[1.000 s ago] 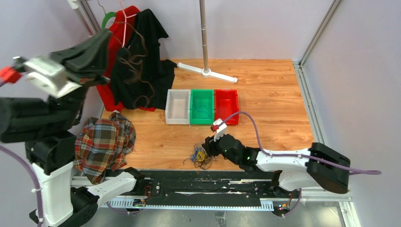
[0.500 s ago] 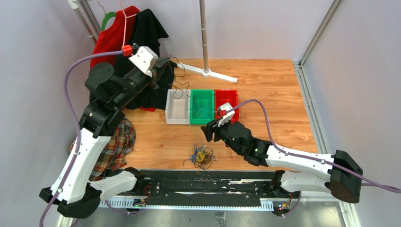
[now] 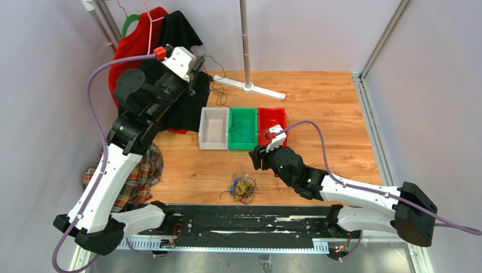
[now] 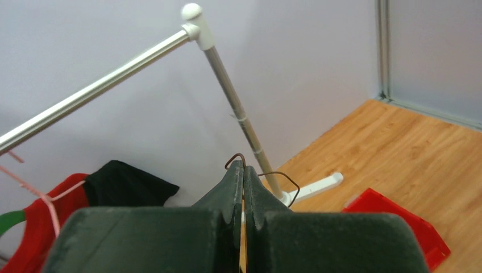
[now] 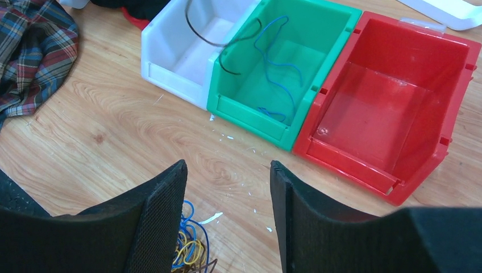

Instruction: Untangle the cables

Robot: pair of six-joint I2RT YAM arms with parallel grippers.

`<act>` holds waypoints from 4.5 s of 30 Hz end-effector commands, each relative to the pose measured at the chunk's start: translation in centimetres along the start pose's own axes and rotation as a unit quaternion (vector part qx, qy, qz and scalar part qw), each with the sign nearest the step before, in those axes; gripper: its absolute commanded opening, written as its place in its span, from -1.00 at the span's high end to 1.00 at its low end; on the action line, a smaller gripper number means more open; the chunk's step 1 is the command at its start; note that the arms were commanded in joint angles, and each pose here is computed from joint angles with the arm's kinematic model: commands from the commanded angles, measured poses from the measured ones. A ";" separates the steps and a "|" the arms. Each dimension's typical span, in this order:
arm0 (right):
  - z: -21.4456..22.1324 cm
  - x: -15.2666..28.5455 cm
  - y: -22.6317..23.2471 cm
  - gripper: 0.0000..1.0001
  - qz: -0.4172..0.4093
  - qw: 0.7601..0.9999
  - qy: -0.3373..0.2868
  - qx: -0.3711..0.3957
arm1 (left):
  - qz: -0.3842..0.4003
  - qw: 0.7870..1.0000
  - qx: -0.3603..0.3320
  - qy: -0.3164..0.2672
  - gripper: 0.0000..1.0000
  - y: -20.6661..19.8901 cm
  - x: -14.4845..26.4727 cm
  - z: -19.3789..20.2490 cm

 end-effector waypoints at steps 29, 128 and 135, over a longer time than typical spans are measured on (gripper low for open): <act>3.2 0.4 -1.5 -0.01 0.023 0.999 0.016 -0.023 | -0.086 0.996 -0.035 0.007 0.99 4.5 -1.6 4.8; 3.1 0.9 -3.1 0.26 0.042 0.998 0.035 -0.017 | 0.037 0.926 -0.049 0.373 0.99 -0.6 -1.2 33.8; 3.7 0.8 -3.4 0.27 0.044 0.998 0.044 -0.020 | 0.046 0.916 -0.034 0.397 0.99 -1.4 -1.5 37.5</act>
Point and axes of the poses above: each gripper's point midway between its finger pads, its own x axis back along the fingers, its own y axis along the line the jaws close on, z = x × y, the point moved 3 cm from there along x, back along the fingers, and after that the axes turned 9 degrees about x, right-handed, at the moved point
